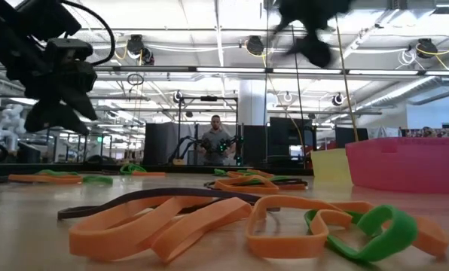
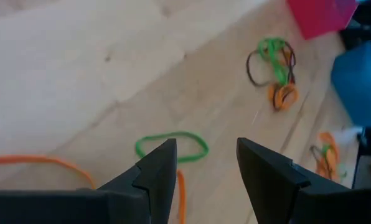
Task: Sort rubber bands into baskets
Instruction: Put the orange rubber band into the red bin
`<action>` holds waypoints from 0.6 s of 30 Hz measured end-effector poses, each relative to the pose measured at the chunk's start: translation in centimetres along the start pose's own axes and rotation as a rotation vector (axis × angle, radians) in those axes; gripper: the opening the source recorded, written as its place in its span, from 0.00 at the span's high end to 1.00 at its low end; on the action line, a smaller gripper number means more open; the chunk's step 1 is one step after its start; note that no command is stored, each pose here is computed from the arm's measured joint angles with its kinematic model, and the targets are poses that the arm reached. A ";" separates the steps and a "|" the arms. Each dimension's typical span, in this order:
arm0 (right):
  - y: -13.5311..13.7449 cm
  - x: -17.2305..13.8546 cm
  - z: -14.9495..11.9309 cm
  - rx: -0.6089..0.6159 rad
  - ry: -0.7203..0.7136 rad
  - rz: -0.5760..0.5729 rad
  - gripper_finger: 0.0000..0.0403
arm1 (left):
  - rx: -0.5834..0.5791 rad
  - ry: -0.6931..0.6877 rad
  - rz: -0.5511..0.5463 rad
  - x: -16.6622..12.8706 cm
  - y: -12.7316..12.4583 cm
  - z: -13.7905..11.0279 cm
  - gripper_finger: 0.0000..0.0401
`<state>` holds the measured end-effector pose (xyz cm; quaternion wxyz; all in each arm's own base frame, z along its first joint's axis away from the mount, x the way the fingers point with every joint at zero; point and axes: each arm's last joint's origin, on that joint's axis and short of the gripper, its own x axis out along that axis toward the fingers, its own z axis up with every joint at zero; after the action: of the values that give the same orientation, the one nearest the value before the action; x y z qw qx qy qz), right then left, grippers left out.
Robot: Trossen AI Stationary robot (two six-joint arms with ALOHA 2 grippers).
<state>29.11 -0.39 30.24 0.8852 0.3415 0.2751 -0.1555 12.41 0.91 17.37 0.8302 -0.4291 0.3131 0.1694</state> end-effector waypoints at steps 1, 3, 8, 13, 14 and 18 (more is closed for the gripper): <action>0.7 0.4 0.5 -0.056 -0.065 0.060 0.61 | 0.003 0.011 0.009 0.0 0.0 -0.2 0.56; 1.7 1.4 1.2 -0.196 -0.162 0.139 0.61 | 0.001 0.032 0.048 0.1 0.3 -0.5 0.56; 3.2 5.1 1.2 -0.527 -0.334 0.218 0.61 | -0.016 0.072 0.186 -0.3 1.1 -1.0 0.56; 3.3 10.8 -0.2 -0.722 -0.395 0.282 0.61 | 0.027 0.096 0.346 -1.2 1.8 -1.3 0.56; 3.3 12.0 -0.4 -0.742 -0.385 0.293 0.61 | 0.032 0.096 0.361 -1.3 1.9 -1.3 0.56; 3.5 17.4 -0.7 -0.776 -0.324 0.308 0.61 | 0.039 0.102 0.400 -1.4 2.1 -1.4 0.56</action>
<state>44.35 1.09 21.29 0.9923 -0.0076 0.1168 0.0413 9.64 0.95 16.42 0.7712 -0.3504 0.4370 0.3027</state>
